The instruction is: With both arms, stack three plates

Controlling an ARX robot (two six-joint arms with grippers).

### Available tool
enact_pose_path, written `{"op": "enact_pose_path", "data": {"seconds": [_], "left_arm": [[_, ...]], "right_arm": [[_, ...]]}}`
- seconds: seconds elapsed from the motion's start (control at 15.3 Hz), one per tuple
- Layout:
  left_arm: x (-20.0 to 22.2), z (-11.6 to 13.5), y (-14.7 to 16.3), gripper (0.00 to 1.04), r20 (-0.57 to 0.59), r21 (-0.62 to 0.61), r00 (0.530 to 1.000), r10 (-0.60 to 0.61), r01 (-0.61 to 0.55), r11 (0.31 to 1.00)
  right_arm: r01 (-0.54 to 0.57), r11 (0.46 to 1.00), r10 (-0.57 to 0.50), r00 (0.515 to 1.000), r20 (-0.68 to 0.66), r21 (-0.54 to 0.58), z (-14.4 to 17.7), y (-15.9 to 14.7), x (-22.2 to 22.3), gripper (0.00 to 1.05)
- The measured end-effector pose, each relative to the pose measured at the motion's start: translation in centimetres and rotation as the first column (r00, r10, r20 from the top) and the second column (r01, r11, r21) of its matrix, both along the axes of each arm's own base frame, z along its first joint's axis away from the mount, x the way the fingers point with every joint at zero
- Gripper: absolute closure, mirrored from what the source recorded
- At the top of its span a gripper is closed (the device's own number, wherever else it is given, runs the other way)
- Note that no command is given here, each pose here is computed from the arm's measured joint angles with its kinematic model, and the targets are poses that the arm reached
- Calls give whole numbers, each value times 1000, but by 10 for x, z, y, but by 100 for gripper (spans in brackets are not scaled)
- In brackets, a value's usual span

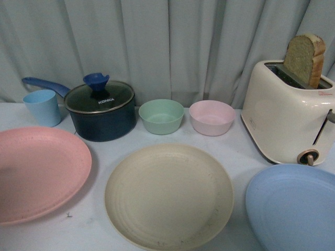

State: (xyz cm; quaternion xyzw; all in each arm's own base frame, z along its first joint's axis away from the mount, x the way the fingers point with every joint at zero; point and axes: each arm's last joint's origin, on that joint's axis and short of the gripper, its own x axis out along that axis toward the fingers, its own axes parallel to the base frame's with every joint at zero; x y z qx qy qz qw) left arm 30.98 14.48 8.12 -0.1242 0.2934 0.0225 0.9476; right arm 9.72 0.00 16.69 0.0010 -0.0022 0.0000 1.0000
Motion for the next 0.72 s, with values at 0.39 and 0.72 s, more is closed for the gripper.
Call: {"op": "enact_pose_path", "data": {"seconds": [0.39,0.72], "left_arm": [[-26,78,-74,102,162,-46,962,-221,231,972],[-14,63,-184,102,135,-45,902,-409,418,907]], "right_arm": [[0,1000,0,1000,0,0,0,0,0,6],[0,1000,0,1000,0,0,0,0,0,6]]}}
